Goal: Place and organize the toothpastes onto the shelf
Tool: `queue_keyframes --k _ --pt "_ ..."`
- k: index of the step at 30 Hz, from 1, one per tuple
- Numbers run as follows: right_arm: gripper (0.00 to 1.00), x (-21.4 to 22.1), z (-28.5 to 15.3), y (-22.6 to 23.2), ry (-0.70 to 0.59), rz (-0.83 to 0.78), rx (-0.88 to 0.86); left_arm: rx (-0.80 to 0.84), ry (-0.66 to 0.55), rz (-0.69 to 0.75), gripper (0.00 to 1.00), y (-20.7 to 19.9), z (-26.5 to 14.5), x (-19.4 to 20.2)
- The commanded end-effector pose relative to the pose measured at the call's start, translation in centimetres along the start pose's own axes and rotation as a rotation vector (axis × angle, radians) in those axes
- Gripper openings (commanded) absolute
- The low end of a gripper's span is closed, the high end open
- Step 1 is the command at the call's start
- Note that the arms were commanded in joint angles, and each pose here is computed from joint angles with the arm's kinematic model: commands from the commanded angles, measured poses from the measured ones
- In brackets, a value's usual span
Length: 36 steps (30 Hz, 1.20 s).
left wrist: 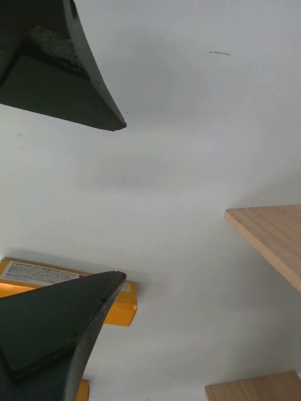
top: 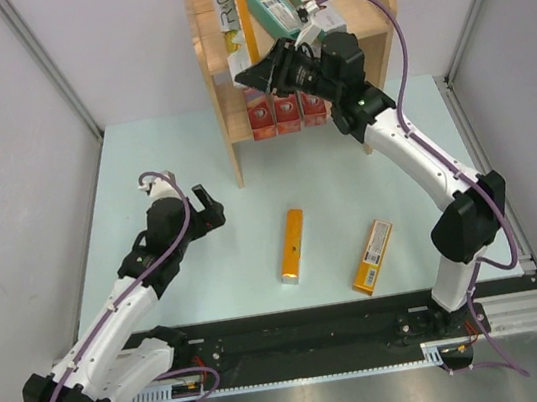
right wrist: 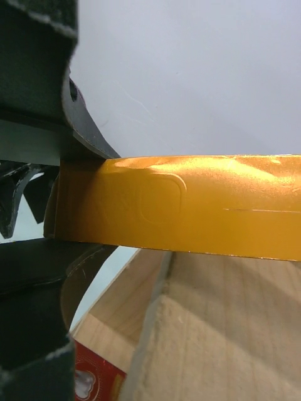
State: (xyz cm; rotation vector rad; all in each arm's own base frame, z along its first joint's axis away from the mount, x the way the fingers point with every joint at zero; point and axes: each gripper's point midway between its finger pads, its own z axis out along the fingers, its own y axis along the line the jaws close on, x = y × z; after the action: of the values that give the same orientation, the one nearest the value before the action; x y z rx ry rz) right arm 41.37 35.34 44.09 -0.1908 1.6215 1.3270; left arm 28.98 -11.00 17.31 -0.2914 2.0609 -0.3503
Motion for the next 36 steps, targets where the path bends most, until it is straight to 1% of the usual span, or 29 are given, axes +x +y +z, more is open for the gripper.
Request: queue_keyframes --k 1,8,13,14,15,17,18,20,21,27,32,35,36 --pt "0.31 -3.6 0.1 2.6 -0.065 0.020 -0.102 0.029 -0.026 -0.002 1.00 -0.5 0.2 -0.6" --pt "0.33 -3.8 1.0 1.5 -0.042 0.110 -0.139 0.042 -0.011 -0.012 1.00 -0.7 0.4 -0.1" --pt "0.39 -4.1 1.2 1.5 -0.037 0.122 -0.142 0.045 -0.005 -0.015 1.00 -0.8 0.5 0.1" --pt "0.42 -4.0 1.2 1.4 -0.035 0.124 -0.139 0.044 -0.004 -0.013 1.00 -0.7 0.5 0.2" --pt "0.51 -4.1 1.2 1.4 -0.036 0.125 -0.136 0.047 -0.006 -0.013 1.00 -0.8 0.4 0.1" --pt "0.56 -4.0 1.2 1.4 -0.031 0.129 -0.135 0.044 -0.003 -0.014 0.99 -0.7 0.4 0.3" --pt "0.62 -3.9 1.2 1.3 -0.030 0.128 -0.131 0.046 -0.003 -0.014 1.00 -0.7 0.4 0.2" --pt "0.66 -4.0 1.2 1.2 -0.031 0.127 -0.128 0.048 -0.004 -0.014 1.00 -0.7 0.3 0.3" --pt "0.69 -4.0 1.1 1.2 -0.032 0.129 -0.124 0.048 -0.004 -0.014 1.00 -0.7 0.3 0.3" --pt "0.79 -4.1 0.9 1.1 -0.036 0.124 -0.106 0.048 -0.007 -0.016 1.00 -0.6 0.1 0.3" --pt "0.84 -3.5 0.1 0.5 -0.037 0.121 -0.074 0.044 -0.004 -0.017 1.00 -0.5 0.0 0.4" --pt "0.87 -3.9 -0.9 1.5 -0.062 0.109 -0.089 0.046 -0.003 -0.017 1.00 -0.4 0.0 0.5" --pt "0.88 -3.6 -1.1 1.2 -0.066 0.110 -0.086 0.047 -0.006 -0.017 1.00 -0.5 0.0 0.5"
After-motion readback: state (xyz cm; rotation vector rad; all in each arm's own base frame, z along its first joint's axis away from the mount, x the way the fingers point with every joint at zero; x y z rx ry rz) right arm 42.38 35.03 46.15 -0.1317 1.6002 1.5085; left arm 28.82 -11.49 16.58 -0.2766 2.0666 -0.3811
